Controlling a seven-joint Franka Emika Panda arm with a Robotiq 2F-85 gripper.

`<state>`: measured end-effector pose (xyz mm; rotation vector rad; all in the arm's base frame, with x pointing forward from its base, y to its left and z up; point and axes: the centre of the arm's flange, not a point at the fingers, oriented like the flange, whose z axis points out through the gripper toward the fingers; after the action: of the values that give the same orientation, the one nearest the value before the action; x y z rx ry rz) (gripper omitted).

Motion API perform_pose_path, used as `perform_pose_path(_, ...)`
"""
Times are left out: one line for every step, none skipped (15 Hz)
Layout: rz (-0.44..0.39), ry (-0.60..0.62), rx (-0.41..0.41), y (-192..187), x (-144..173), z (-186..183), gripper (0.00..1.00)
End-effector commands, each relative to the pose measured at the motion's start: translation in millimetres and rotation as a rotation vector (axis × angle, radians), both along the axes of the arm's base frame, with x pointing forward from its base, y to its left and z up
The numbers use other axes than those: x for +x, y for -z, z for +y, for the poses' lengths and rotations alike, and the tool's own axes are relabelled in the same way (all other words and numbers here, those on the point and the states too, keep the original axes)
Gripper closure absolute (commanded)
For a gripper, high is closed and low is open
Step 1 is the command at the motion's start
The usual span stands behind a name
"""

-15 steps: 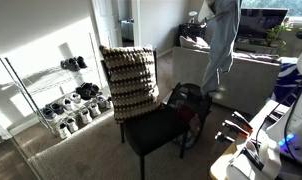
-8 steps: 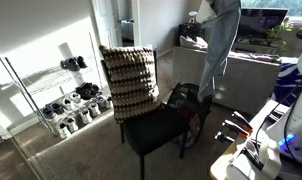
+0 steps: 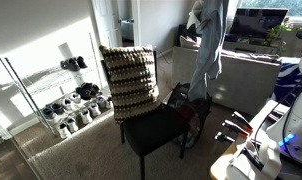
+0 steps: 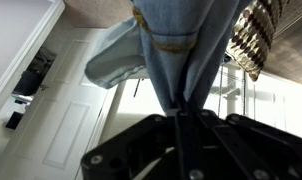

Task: Put the jean trousers into the washing basket

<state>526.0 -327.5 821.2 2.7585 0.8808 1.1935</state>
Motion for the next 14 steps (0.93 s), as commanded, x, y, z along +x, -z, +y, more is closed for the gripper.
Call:
perform_pose_path(-0.013,0.031,-0.038,59.1,-5.3,44.6,1.0)
perform_pose_path(0.0,0.029,-0.046,65.2,2.1,47.3,1.0)
perform_pose_path(0.015,0.026,-0.053,69.7,7.0,48.8,1.0)
perform_pose_path(0.035,0.024,-0.06,76.4,12.3,49.8,1.0)
perform_pose_path(0.06,0.025,-0.067,84.5,16.6,49.1,1.0)
perform_pose_path(0.086,0.029,-0.075,90.8,19.2,47.6,1.0)
perform_pose_path(0.128,0.036,-0.089,99.6,20.8,44.0,1.0)
perform_pose_path(0.155,0.046,-0.094,105.8,20.7,39.5,1.0)
perform_pose_path(0.192,0.058,-0.11,113.5,19.2,34.6,1.0)
perform_pose_path(0.231,0.064,-0.116,121.3,15.8,29.1,1.0)
perform_pose_path(0.256,0.079,-0.127,127.5,13.1,24.0,1.0)
perform_pose_path(0.285,0.085,-0.129,132.1,10.1,20.3,1.0)
perform_pose_path(0.305,0.094,-0.13,135.6,7.5,17.3,1.0)
perform_pose_path(0.321,0.094,-0.129,136.9,4.0,15.8,1.0)
